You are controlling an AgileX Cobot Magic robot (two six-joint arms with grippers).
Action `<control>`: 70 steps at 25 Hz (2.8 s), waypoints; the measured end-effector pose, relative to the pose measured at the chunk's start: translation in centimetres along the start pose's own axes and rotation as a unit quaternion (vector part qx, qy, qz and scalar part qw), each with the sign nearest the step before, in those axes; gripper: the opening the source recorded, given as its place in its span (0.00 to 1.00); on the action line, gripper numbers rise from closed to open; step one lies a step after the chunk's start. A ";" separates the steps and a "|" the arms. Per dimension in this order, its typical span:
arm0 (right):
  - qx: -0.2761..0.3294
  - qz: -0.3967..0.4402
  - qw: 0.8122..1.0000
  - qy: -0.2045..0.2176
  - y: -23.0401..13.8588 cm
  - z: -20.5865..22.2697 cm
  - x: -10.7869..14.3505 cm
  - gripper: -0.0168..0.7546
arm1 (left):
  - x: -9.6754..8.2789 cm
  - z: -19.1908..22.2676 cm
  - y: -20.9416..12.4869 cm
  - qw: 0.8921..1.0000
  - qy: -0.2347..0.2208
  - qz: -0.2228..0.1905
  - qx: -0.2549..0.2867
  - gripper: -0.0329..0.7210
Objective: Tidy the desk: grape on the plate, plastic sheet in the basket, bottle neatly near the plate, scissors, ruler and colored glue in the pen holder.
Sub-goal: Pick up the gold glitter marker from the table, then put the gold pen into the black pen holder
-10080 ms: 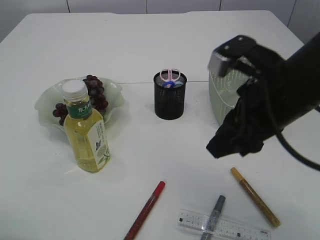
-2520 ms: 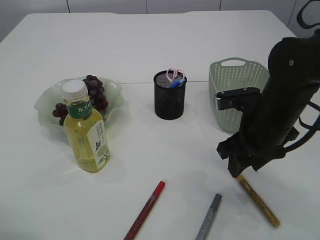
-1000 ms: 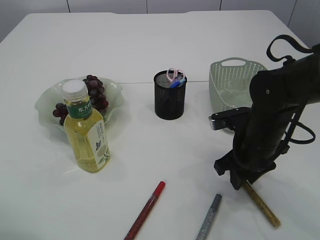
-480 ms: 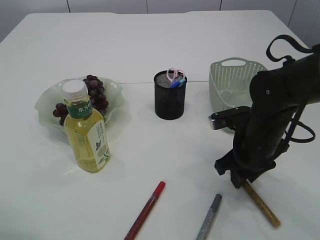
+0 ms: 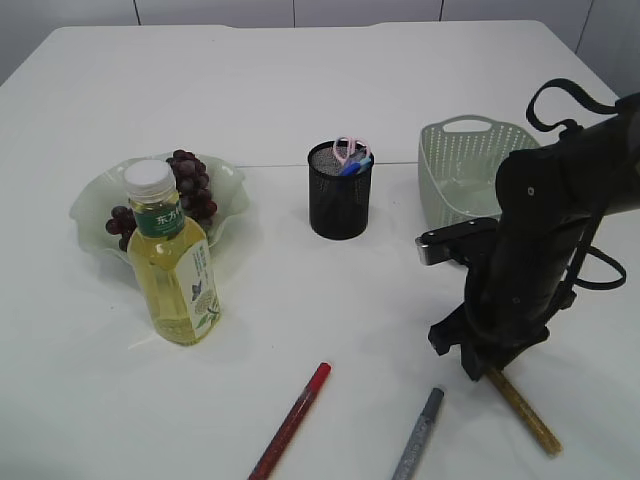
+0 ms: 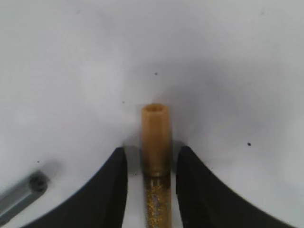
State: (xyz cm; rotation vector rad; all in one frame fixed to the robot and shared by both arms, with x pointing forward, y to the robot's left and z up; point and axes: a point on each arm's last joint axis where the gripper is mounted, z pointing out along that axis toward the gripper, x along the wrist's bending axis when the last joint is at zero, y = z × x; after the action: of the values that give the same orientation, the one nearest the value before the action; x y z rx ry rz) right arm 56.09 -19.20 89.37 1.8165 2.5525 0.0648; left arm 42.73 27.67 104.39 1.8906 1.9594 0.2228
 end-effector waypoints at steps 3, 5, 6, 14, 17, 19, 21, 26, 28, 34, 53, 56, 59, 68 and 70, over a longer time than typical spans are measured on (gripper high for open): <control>0.000 -0.001 1.000 -0.001 0.0 0.0 0.0 0.30 | 0.0 0.0 0.0 1.000 0.000 0.000 0.000 0.70; 0.000 -0.001 1.000 -0.001 0.0 0.0 0.0 0.23 | 0.0 0.0 0.0 1.000 0.000 0.000 0.000 0.70; 0.000 -0.003 1.000 -0.002 0.0 0.0 0.0 0.21 | 0.0 0.0 0.0 1.000 0.000 0.000 0.000 0.70; 0.000 -0.008 1.000 0.008 0.0 0.0 0.1 0.14 | 0.0 0.0 0.0 1.000 0.000 0.000 0.000 0.69; -0.021 -0.021 0.999 0.040 0.1 -1.3 0.8 0.14 | 0.0 0.0 0.0 1.000 -0.001 -0.001 0.000 0.69; -0.046 -0.038 0.996 0.073 0.3 -3.2 1.4 0.14 | 0.0 0.0 0.0 1.000 -0.001 -0.001 0.000 0.69; -0.076 -0.057 0.988 0.121 0.6 -5.3 2.3 0.14 | 0.0 0.0 0.0 1.000 -0.001 -0.001 0.000 0.69; -0.154 -0.099 0.949 0.257 2.0 -9.9 3.2 0.14 | 0.0 0.0 0.0 1.000 -0.001 -0.001 0.000 0.69; -0.192 -0.099 0.929 0.300 2.7 -11.3 2.7 0.14 | 0.0 0.0 0.0 1.000 -0.001 -0.001 0.000 0.69; -0.317 -0.087 0.874 0.359 4.7 -14.7 -0.8 0.14 | 0.0 0.0 0.0 1.000 -0.001 -0.001 0.000 0.69; -0.583 -0.178 0.726 0.318 14.9 -11.8 -4.4 0.14 | 0.0 0.0 -0.1 1.000 -0.001 -0.001 0.003 0.69; -0.592 -0.194 0.722 0.300 16.1 -10.4 -4.8 0.14 | 0.0 0.0 -0.1 1.000 -0.001 -0.001 0.003 0.69; -0.599 -0.209 0.718 0.285 17.0 -9.3 -5.1 0.14 | 0.0 0.0 -0.1 1.000 -0.001 -0.001 0.004 0.69; -0.592 -0.217 0.725 0.278 17.8 -6.2 -5.4 0.20 | 0.0 0.0 -0.1 1.000 -0.001 -0.001 0.004 0.69; -0.592 -0.217 0.725 0.278 17.8 -6.0 -5.4 0.25 | 0.0 0.0 -0.1 1.000 -0.001 -0.001 0.004 0.69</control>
State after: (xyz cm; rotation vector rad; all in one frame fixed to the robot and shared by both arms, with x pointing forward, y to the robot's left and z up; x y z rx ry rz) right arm 74.49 -18.64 95.91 0.6858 2.0567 1.9153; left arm 42.66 27.65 104.37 1.8941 1.9632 0.2140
